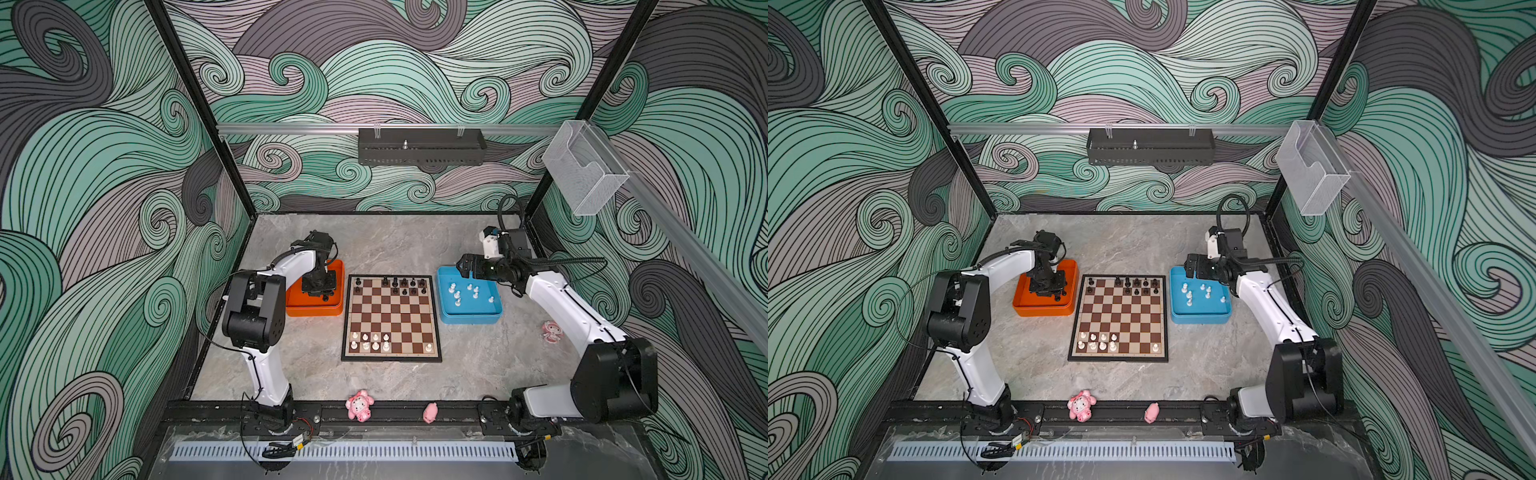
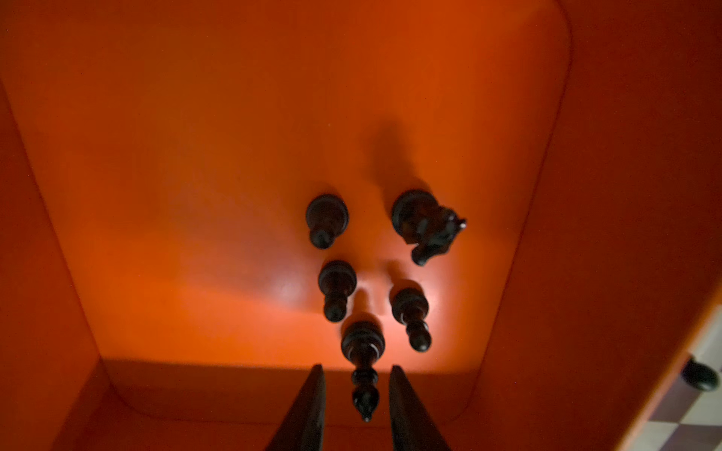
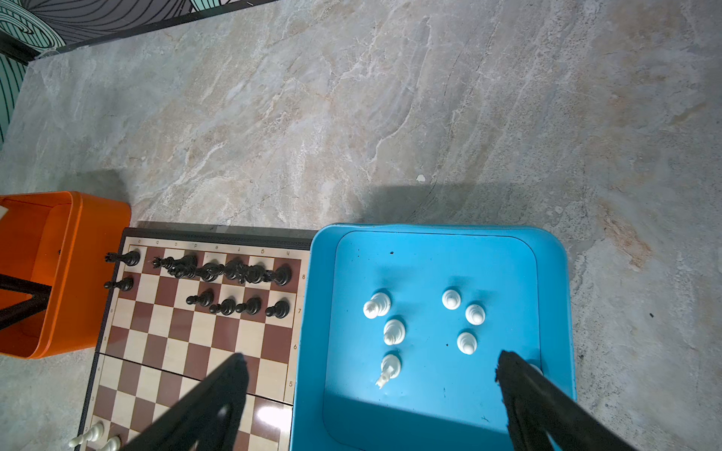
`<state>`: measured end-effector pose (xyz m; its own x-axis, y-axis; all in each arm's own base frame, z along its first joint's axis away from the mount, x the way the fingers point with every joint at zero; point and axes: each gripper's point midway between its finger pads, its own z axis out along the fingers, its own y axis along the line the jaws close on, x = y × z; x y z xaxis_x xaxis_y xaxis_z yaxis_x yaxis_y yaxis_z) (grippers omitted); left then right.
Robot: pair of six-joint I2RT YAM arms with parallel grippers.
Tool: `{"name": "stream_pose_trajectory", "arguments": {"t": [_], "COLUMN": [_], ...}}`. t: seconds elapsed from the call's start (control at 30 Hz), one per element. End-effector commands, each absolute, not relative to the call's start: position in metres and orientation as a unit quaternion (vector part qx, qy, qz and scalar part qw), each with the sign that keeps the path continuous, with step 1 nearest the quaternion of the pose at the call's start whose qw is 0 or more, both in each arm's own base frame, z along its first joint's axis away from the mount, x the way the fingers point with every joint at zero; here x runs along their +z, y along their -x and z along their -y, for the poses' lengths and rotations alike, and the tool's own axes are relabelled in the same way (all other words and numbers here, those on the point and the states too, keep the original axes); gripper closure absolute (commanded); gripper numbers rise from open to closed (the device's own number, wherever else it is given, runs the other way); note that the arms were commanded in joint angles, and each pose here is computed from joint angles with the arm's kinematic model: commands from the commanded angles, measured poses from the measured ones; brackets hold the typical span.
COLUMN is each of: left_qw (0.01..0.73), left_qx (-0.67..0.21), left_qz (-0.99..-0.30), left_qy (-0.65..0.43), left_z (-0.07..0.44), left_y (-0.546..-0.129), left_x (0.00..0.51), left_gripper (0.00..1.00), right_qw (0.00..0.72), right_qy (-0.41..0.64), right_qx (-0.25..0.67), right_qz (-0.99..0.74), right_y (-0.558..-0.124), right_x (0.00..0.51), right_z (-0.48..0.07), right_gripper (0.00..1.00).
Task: Set up the chess pieces on the board
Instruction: 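Lower the left gripper into the orange bin and grasp a black chess piece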
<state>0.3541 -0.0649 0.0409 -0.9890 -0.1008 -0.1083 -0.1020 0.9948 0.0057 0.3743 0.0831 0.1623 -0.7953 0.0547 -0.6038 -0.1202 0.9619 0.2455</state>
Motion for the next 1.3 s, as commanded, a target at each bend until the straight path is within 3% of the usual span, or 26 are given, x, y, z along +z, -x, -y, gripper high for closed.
{"name": "stream_pose_trajectory", "arguments": {"t": [0.0,0.43,0.73,0.8,1.27], "left_qw": [0.051,0.056,0.054,0.053,0.053], "left_qx": [0.017,0.017,0.025,0.03,0.038], "left_qz": [-0.997,-0.997,-0.997,-0.997,-0.997], "left_qy": [0.049,0.046,0.042,0.044,0.034], "left_z": [0.064,0.068,0.067,0.065,0.063], "left_y": [-0.353,-0.358,-0.362,-0.362,-0.36], "left_x": [0.036,0.036,0.033,0.033,0.042], "left_gripper": [0.69,0.77,0.77,0.83,0.83], "right_qw": [0.328,0.331,0.334,0.333,0.332], "right_qy": [0.015,0.014,0.014,0.015,0.014], "right_qx": [0.142,0.145,0.143,0.144,0.148], "right_qz": [-0.934,-0.932,-0.932,-0.932,-0.931], "right_y": [-0.378,-0.376,-0.375,-0.375,-0.376], "right_x": [0.173,0.176,0.178,0.178,0.179], "right_z": [-0.083,-0.083,-0.082,-0.083,-0.084], "right_gripper": [0.01,0.01,0.01,0.01,0.01]}}
